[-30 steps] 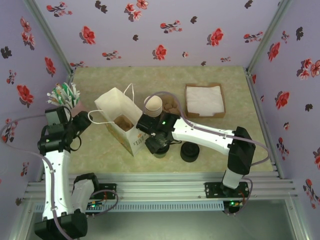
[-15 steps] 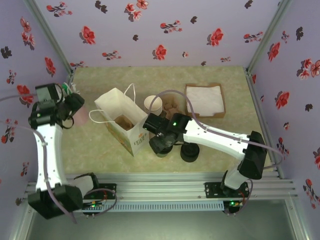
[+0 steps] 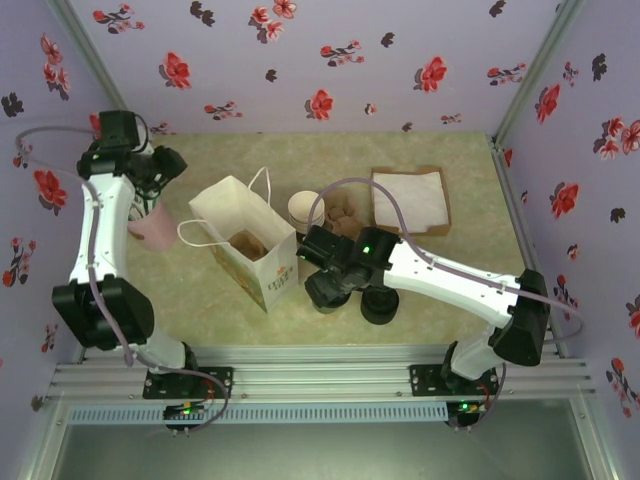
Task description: Pack the takeout coffee
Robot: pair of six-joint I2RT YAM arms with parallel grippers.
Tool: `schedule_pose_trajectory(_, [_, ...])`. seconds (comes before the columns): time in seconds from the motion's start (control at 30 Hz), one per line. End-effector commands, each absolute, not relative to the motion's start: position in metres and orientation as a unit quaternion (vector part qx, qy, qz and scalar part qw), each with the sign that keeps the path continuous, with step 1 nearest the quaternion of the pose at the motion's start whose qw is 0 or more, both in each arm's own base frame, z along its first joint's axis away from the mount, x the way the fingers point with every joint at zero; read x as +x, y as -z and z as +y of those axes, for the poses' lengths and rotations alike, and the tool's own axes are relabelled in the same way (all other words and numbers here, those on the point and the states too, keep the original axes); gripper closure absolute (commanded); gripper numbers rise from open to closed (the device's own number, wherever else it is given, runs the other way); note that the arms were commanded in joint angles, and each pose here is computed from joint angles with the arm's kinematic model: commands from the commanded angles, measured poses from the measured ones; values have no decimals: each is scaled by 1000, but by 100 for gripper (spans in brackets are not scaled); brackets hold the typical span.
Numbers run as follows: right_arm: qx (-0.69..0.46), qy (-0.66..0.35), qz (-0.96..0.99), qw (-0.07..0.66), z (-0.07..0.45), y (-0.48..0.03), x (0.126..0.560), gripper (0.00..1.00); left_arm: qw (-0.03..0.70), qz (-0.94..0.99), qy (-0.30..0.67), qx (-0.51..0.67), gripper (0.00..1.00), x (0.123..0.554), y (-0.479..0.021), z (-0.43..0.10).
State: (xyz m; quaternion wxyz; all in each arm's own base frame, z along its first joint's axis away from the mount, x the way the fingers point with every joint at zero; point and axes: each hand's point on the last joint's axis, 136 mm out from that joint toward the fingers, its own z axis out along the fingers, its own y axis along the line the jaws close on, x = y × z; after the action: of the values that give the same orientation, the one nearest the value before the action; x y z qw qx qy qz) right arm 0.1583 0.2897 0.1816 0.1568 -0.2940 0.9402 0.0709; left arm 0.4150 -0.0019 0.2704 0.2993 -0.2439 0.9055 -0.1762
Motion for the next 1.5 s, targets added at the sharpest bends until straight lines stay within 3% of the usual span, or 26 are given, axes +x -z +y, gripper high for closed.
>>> schedule_pose_trajectory(0.0, [-284, -61, 941, 172, 279, -189, 158, 27, 258, 927, 162, -218, 74, 413, -252, -17])
schedule_pose_trajectory(0.57, [-284, -119, 930, 201, 255, -252, 141, 27, 209, 944, 170, -189, 81, 395, -197, -63])
schedule_pose_trajectory(1.2, [-291, -182, 909, 235, 233, -330, 124, 28, 202, 944, 198, -171, 81, 373, -187, -112])
schedule_pose_trajectory(1.47, [-298, -202, 900, 245, 241, -347, 124, 29, 222, 937, 200, -179, 79, 367, -200, -107])
